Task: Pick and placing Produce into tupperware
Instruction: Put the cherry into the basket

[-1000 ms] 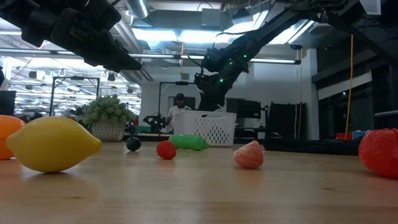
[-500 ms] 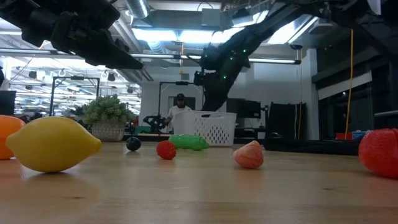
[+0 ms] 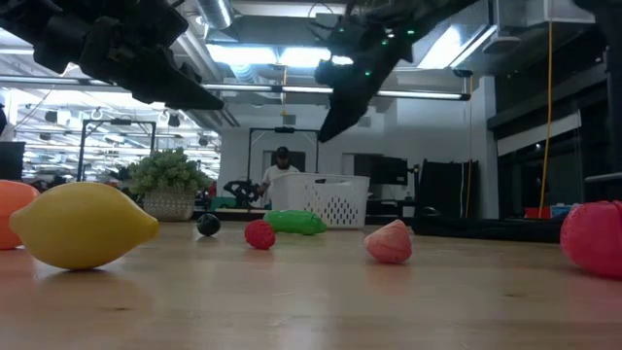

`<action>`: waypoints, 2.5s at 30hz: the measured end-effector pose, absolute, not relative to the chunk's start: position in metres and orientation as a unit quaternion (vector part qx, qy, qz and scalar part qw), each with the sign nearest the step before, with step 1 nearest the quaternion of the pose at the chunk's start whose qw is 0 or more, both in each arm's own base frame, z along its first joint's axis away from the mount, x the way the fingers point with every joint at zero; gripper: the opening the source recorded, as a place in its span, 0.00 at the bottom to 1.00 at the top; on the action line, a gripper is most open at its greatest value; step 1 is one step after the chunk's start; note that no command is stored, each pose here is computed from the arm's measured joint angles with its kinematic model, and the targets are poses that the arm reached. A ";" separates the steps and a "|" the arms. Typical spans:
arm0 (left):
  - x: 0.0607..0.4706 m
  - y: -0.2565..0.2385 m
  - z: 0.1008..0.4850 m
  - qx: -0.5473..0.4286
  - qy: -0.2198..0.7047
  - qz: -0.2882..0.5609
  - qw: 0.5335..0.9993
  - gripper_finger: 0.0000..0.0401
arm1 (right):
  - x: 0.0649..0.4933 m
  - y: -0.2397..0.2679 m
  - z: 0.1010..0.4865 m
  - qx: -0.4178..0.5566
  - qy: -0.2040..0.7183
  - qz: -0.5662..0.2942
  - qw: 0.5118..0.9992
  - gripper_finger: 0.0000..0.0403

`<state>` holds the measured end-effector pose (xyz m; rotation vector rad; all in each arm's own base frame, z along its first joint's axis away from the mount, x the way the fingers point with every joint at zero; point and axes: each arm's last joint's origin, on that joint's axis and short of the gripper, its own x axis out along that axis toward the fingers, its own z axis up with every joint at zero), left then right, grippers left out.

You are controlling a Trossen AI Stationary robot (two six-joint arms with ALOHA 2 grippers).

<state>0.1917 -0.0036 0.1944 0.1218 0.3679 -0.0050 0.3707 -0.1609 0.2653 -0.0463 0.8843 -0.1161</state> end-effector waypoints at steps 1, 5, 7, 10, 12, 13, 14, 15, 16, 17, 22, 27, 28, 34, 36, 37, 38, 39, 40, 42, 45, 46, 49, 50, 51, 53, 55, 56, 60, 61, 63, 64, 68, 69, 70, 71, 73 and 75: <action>0.191 -0.004 0.194 0.058 0.186 -0.002 0.981 0.22 | 0.365 -0.153 0.263 -0.022 0.421 -0.054 0.905 0.41; 0.191 -0.004 0.194 0.049 0.188 -0.001 0.981 0.24 | 0.341 -0.115 0.255 -0.019 0.361 -0.047 0.931 0.41; 0.191 -0.004 0.194 0.048 0.188 -0.001 0.981 0.24 | 0.328 -0.096 0.247 -0.021 0.336 -0.037 0.941 0.41; 0.191 -0.004 0.194 0.036 0.187 0.002 0.982 0.25 | 0.308 -0.069 0.245 -0.013 0.283 -0.022 0.959 0.41; 0.192 -0.004 0.194 0.032 0.185 0.003 0.982 0.26 | 0.297 -0.052 0.240 -0.008 0.254 -0.008 0.967 0.41; 0.192 -0.004 0.194 0.032 0.185 0.003 0.982 0.26 | 0.291 -0.044 0.235 -0.005 0.249 -0.002 0.968 0.41; 0.192 -0.004 0.194 0.032 0.185 0.003 0.982 0.26 | 0.286 -0.038 0.231 -0.003 0.245 0.002 0.970 0.41; 0.192 -0.004 0.194 0.032 0.185 0.003 0.982 0.27 | 0.281 -0.031 0.227 -0.001 0.239 0.004 0.971 0.41; 0.192 -0.004 0.194 0.032 0.185 0.003 0.982 0.27 | 0.277 -0.025 0.225 -0.002 0.232 0.005 0.973 0.41; 0.192 -0.004 0.194 0.032 0.185 0.003 0.982 0.27 | 0.274 -0.020 0.222 -0.003 0.226 0.005 0.974 0.41; 0.192 -0.004 0.194 0.012 0.184 0.007 0.983 0.28 | 0.262 0.002 0.201 -0.011 0.235 0.014 0.972 0.41; 0.192 -0.004 0.194 -0.006 0.183 0.010 0.983 0.29 | 0.257 0.014 0.192 -0.011 0.224 0.012 0.974 0.41; 0.192 -0.004 0.194 -0.006 0.183 0.010 0.983 0.28 | 0.257 0.015 0.191 -0.011 0.219 0.015 0.975 0.41; 0.192 -0.004 0.196 -0.006 0.176 0.009 0.984 0.26 | 0.256 0.022 0.190 -0.013 0.209 0.027 0.977 0.41; 0.192 -0.006 0.197 -0.006 0.171 0.005 0.985 0.25 | 0.256 0.024 0.190 -0.015 0.206 0.031 0.978 0.41; 0.192 -0.008 0.197 -0.004 0.171 0.000 0.985 0.24 | 0.256 0.025 0.191 -0.016 0.203 0.030 0.979 0.41; 0.192 -0.010 0.197 -0.002 0.170 -0.006 0.985 0.24 | 0.256 0.025 0.191 -0.018 0.200 0.025 0.979 0.41; 0.192 -0.012 0.197 0.000 0.169 -0.013 0.985 0.23 | 0.256 0.025 0.191 -0.019 0.200 0.022 0.979 0.41; 0.192 -0.015 0.197 0.001 0.169 -0.019 0.985 0.23 | 0.256 0.026 0.191 -0.020 0.201 0.020 0.979 0.41; 0.191 -0.021 0.197 -0.003 0.169 -0.034 0.985 0.22 | 0.256 0.026 0.191 -0.021 0.201 0.019 0.979 0.41; 0.190 -0.031 0.197 -0.025 0.169 -0.025 0.985 0.20 | 0.256 0.026 0.191 -0.021 0.201 0.018 0.979 0.41; 0.190 -0.033 0.197 -0.030 0.168 -0.016 0.985 0.20 | 0.256 0.026 0.191 -0.022 0.201 0.018 0.979 0.41; 0.187 -0.042 0.197 -0.034 0.166 0.002 0.986 0.19 | 0.256 0.026 0.191 -0.022 0.201 0.018 0.979 0.41; 0.187 -0.044 0.197 -0.038 0.171 0.010 0.984 0.18 | 0.256 0.026 0.191 -0.022 0.201 0.018 0.979 0.41; 0.186 -0.046 0.198 -0.042 0.181 0.018 0.982 0.18 | 0.256 0.026 0.191 -0.022 0.201 0.018 0.979 0.41; 0.186 -0.050 0.202 -0.053 0.203 0.035 0.977 0.17 | 0.256 0.026 0.191 -0.021 0.201 0.018 0.979 0.41; 0.187 -0.056 0.208 -0.065 0.219 0.049 0.972 0.16 | 0.256 0.026 0.191 -0.021 0.201 0.018 0.979 0.41; 0.188 -0.059 0.210 -0.067 0.225 0.055 0.970 0.16 | 0.256 0.026 0.191 -0.021 0.201 0.018 0.979 0.41; 0.196 -0.074 0.215 -0.067 0.250 0.068 0.964 0.15 | 0.256 0.026 0.191 -0.021 0.202 0.018 0.979 0.41; 0.198 -0.077 0.214 -0.070 0.259 0.076 0.960 0.15 | 0.256 0.026 0.191 -0.021 0.202 0.018 0.979 0.41; 0.203 -0.084 0.213 -0.079 0.280 0.090 0.953 0.16 | 0.256 0.026 0.191 -0.021 0.203 0.018 0.979 0.41; 0.206 -0.086 0.211 -0.087 0.291 0.098 0.948 0.16 | 0.256 0.026 0.191 -0.021 0.203 0.018 0.979 0.41; 0.217 -0.095 0.200 -0.112 0.328 0.143 0.927 0.19 | 0.256 0.026 0.190 -0.020 0.205 0.018 0.978 0.41; 0.221 -0.096 0.197 -0.117 0.335 0.151 0.923 0.19 | 0.255 0.026 0.190 -0.020 0.205 0.018 0.978 0.41; 0.224 -0.098 0.194 -0.119 0.341 0.158 0.919 0.20 | 0.255 0.026 0.190 -0.020 0.206 0.019 0.978 0.41; 0.227 -0.100 0.191 -0.122 0.347 0.163 0.915 0.20 | 0.255 0.026 0.190 -0.021 0.206 0.019 0.978 0.41; 0.233 -0.102 0.186 -0.123 0.358 0.173 0.909 0.21 | 0.255 0.026 0.190 -0.021 0.207 0.019 0.978 0.41; 0.237 -0.104 0.182 -0.115 0.372 0.181 0.903 0.22 | 0.255 0.026 0.190 -0.021 0.209 0.019 0.977 0.41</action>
